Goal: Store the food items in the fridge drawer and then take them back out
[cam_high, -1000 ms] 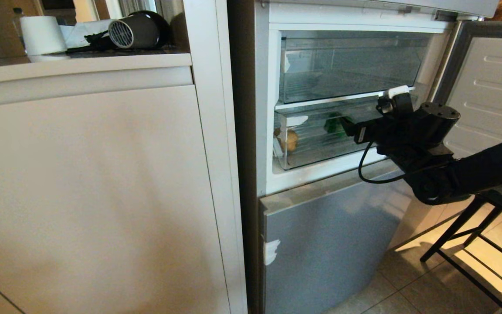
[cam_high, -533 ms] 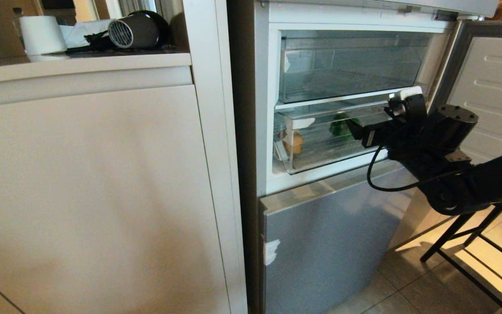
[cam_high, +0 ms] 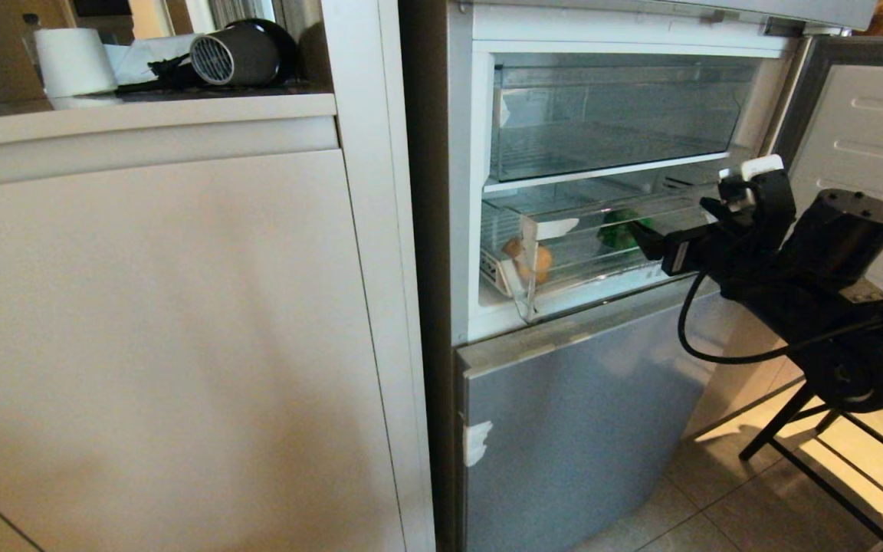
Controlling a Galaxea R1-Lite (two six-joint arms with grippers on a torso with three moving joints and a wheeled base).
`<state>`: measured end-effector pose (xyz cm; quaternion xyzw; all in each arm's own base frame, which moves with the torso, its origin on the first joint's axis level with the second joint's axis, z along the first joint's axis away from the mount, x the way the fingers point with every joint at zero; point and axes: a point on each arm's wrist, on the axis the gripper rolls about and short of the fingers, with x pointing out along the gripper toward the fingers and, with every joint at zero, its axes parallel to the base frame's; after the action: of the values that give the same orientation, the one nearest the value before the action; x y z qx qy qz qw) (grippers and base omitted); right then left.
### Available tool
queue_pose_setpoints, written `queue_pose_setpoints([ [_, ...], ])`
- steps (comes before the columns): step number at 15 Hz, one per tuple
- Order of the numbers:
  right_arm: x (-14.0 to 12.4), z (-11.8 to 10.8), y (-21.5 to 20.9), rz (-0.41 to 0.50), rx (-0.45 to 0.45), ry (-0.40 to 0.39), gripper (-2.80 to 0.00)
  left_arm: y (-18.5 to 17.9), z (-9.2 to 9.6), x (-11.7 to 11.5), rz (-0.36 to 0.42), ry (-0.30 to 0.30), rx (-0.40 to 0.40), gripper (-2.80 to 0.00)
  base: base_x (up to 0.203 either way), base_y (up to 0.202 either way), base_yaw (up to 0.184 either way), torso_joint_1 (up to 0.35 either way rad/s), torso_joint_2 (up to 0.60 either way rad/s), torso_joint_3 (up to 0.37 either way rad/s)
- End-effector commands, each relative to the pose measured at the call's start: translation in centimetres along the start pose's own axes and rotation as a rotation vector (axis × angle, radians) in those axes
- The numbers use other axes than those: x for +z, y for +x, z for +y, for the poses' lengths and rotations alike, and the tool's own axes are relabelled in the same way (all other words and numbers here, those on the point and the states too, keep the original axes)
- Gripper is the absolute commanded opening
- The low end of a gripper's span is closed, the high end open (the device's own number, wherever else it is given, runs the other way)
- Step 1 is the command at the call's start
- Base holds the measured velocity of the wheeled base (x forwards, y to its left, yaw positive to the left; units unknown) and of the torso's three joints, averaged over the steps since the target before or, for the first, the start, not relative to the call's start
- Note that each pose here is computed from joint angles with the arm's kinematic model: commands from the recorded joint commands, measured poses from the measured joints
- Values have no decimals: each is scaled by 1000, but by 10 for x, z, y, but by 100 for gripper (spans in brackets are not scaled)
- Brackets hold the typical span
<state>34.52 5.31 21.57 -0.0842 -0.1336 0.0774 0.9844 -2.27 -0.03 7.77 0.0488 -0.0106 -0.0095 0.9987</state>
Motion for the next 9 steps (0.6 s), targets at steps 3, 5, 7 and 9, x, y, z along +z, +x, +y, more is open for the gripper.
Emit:
queue_pose_setpoints([
  [3,21,-3,-26,-28,-3,0,0,1,0,-3,11,0,-1,-280,0,0,0,0,0,0],
  [5,24,-3,-40,-17,-1,-1,0,1,0,-3,11,0,-1,-280,0,0,0,0,0,0],
  [7,26,-2,-55,-3,3,0,0,1,0,-3,11,0,-1,-280,0,0,0,0,0,0],
  [9,27,-2,-69,10,7,0,0,1,0,-3,9,1,-1,-280,0,0,0,0,0,0],
])
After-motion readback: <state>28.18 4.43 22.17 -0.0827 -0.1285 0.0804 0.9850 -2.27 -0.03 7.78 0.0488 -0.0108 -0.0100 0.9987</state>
